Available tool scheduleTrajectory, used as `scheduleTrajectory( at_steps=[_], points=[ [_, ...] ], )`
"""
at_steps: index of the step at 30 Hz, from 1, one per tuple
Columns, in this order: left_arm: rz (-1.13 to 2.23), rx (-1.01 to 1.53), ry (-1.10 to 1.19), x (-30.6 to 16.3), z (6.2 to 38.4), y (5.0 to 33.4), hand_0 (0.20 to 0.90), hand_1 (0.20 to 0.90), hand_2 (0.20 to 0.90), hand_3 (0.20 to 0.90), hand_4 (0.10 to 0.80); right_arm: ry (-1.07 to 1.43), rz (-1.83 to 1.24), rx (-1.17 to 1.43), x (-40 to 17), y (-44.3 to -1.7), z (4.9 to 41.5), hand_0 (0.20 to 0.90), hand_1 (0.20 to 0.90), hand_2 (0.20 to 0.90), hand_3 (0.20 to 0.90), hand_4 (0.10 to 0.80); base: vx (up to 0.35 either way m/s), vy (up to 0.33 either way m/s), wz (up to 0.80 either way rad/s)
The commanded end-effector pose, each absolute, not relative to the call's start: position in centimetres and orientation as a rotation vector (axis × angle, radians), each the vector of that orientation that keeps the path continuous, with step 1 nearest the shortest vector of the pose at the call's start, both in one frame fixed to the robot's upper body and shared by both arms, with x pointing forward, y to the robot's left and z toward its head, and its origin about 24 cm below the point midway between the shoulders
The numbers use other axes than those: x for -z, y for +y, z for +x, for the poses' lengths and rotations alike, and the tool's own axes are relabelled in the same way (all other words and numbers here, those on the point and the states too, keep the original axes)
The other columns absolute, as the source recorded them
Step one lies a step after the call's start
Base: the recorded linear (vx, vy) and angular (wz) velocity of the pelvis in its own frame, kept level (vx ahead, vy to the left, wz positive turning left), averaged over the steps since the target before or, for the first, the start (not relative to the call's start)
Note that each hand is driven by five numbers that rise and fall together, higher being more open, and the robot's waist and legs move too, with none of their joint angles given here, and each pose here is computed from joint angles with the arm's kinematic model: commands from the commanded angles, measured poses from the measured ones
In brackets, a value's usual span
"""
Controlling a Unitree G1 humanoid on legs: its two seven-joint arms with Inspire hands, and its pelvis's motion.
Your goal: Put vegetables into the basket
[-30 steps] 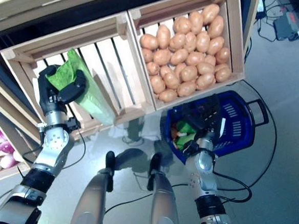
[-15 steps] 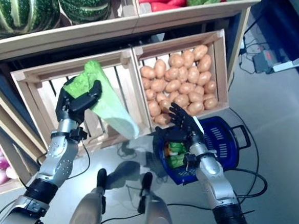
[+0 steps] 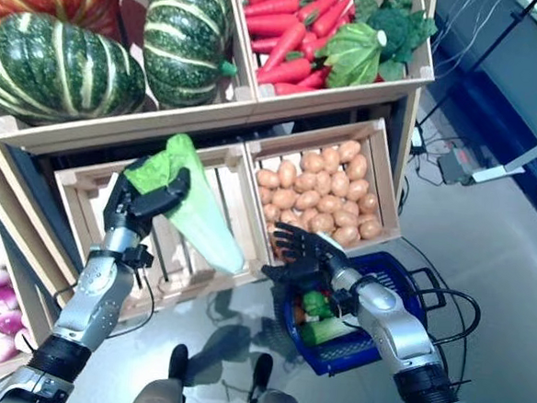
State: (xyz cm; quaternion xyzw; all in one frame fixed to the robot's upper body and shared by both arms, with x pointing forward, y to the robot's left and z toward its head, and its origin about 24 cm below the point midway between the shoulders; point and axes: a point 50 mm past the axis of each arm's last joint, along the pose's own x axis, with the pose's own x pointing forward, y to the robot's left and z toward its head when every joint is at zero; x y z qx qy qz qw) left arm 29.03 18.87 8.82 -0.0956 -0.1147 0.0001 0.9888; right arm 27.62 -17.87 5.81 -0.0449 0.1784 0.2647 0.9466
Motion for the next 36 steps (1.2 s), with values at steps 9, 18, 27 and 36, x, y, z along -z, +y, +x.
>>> scheduleTrajectory(
  at_steps=[9, 18, 27, 36],
  points=[
    [-0.178, 0.266, -0.368, -11.5, 29.1, 16.0, 0.3, 0.3, 0.3, 0.3, 0.4, 0.404, 0.177, -0.937, -7.2, -13.3, 25.9, 0.9, 0.9, 0.9, 0.9, 0.8, 0.008, 0.009, -0.01],
    [-0.276, 0.398, -0.29, -10.1, 28.7, 14.6, 0.3, 0.3, 0.3, 0.3, 0.4, 0.386, 0.428, -1.027, -8.5, -9.7, 25.5, 0.9, 0.9, 0.9, 0.9, 0.8, 0.016, 0.009, -0.02],
    [-0.347, 0.415, -0.253, -9.3, 28.5, 13.9, 0.3, 0.3, 0.3, 0.3, 0.4, 0.299, 0.575, -0.993, -10.1, -7.5, 26.0, 0.9, 0.9, 0.9, 0.9, 0.8, 0.0, 0.0, 0.0],
    [-0.353, 0.382, -0.251, -9.3, 28.4, 13.8, 0.3, 0.3, 0.3, 0.3, 0.4, 0.169, 0.517, -0.706, -10.6, -8.8, 28.2, 0.9, 0.9, 0.9, 0.9, 0.8, 0.0, 0.0, 0.0]
  ],
)
